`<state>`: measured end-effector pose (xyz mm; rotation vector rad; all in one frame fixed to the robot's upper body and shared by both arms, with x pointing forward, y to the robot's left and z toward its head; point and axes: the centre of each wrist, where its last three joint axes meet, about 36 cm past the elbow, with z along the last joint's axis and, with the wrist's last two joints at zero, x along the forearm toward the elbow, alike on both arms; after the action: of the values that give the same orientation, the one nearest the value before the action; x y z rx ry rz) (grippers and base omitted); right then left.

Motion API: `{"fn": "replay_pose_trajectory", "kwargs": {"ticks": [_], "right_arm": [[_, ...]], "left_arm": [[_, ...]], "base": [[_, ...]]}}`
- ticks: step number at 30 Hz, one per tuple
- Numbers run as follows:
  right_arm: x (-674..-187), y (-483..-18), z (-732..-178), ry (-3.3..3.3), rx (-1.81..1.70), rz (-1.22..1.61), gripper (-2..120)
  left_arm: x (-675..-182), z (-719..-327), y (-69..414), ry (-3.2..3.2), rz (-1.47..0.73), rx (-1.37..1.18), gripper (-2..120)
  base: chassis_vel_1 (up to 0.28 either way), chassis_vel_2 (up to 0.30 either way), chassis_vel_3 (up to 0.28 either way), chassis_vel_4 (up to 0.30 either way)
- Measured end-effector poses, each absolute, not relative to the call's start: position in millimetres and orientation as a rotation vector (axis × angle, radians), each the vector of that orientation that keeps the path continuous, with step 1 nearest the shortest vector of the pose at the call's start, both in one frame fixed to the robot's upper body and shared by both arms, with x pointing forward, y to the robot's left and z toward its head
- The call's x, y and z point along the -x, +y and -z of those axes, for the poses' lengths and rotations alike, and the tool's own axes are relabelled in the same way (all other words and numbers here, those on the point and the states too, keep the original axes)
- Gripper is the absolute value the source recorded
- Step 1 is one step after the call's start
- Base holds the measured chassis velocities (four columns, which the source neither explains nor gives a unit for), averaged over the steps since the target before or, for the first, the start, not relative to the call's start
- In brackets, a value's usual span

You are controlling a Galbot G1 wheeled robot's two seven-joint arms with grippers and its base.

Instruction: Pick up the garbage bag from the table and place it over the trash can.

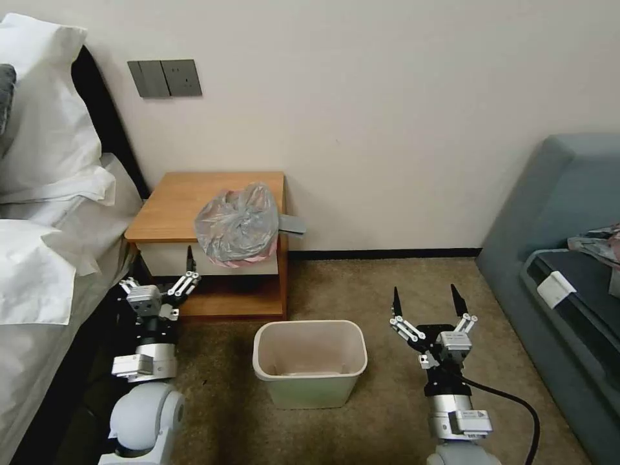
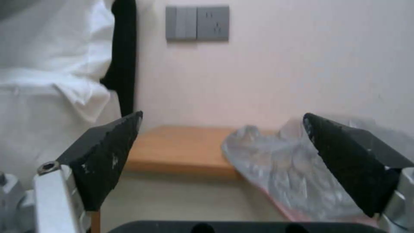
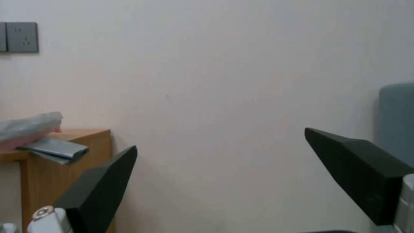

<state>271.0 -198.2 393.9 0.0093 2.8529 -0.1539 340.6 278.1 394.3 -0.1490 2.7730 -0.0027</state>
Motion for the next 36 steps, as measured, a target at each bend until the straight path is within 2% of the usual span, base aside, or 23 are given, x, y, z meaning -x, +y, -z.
{"fn": "replay_pose_trajectory", "kwargs": {"ticks": [7,12,14,18,19,21,26,36], "right_arm": [[-303,-199,-394,2.833,0.098,-0.030,100],[-333,-188,-402,2.844,0.253,-0.278,100],[-346,-173,-412,2.853,0.361,-0.502,100],[-360,-156,-425,2.852,0.442,-0.718,100],[-372,-141,-433,2.839,0.477,-0.854,100],[-380,-132,-438,2.826,0.491,-0.920,100],[-420,-78,-454,2.763,0.500,-1.324,100],[-455,-39,-444,2.762,0.418,-1.621,100]], "left_arm": [[-325,-391,272,2.908,-0.002,0.184,97],[-317,-388,272,2.928,-0.043,0.188,97],[-314,-386,272,2.928,-0.057,0.202,97],[-313,-383,272,2.930,-0.065,0.220,98],[-312,-381,273,2.932,-0.068,0.235,98],[-312,-380,273,2.934,-0.069,0.242,98],[-312,-373,278,2.943,-0.072,0.300,98],[-310,-364,279,2.962,-0.072,0.364,98]], "base": [[0.000,0.000,0.000,0.000],[0.000,0.000,0.000,0.000],[0.000,0.000,0.000,0.000],[0.000,0.000,0.000,0.000],[0.000,0.000,0.000,0.000],[0.000,0.000,0.000,0.000],[0.000,0.000,0.000,0.000],[0.000,0.000,0.000,0.000]]}}
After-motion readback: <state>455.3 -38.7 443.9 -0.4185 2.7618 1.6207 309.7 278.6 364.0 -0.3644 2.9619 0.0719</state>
